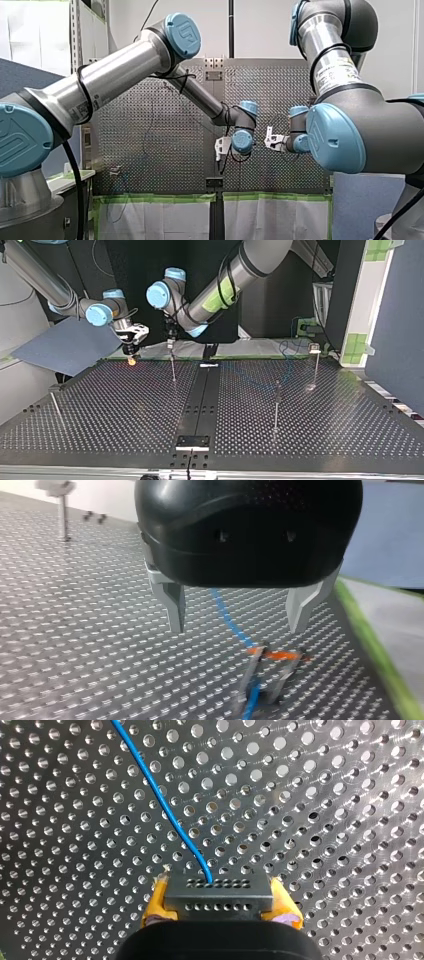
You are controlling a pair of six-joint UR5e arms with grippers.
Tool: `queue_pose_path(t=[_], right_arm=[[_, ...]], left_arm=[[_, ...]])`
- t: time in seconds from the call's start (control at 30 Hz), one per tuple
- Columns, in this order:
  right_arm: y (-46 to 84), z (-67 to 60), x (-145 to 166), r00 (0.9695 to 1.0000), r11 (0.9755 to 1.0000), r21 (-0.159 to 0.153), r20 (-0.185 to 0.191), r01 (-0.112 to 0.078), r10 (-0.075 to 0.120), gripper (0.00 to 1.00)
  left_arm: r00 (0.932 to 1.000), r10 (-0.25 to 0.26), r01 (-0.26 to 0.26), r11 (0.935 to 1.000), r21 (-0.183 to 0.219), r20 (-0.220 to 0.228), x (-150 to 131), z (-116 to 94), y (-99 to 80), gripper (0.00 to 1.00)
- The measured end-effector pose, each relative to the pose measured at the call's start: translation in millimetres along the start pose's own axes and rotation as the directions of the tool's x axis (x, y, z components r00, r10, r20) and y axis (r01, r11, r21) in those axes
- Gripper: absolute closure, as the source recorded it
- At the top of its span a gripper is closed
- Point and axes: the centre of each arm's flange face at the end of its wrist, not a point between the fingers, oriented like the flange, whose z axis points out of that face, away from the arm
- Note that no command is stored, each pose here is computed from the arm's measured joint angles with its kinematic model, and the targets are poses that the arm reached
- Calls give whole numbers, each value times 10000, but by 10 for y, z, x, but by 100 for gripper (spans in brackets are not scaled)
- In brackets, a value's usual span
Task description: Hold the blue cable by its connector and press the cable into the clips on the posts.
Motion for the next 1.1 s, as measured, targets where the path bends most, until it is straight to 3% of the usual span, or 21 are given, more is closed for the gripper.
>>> queue_pose_path(t=[0.23, 0.43, 0.63, 0.93, 1.1], right_arm=[[1, -1, -6, 10000, 10000, 28, 21, -17, 17, 100], [-4, -1, -17, 10000, 9999, 88, 47, -59, 58, 100], [-3, -4, -20, 9999, 9999, 87, 74, -95, 95, 100], [7, -13, -27, 9998, 9999, 56, 154, -131, 130, 100], [20, -19, -30, 9996, 9998, 27, 204, -174, 173, 100]], left_arm=[[9967, -451, 479, 9980, -412, 672, -277, -96, 158, 0], [9894, -868, 936, 9942, -537, 1162, -474, -193, 258, 0], [9773, -1293, 1420, 9877, -660, 1678, -665, -324, 352, 0], [9482, -2231, 2374, 9707, -374, 2263, -923, -564, 475, 0], [9510, -2280, 2400, 9702, -338, 2088, -988, -743, 555, 0]])
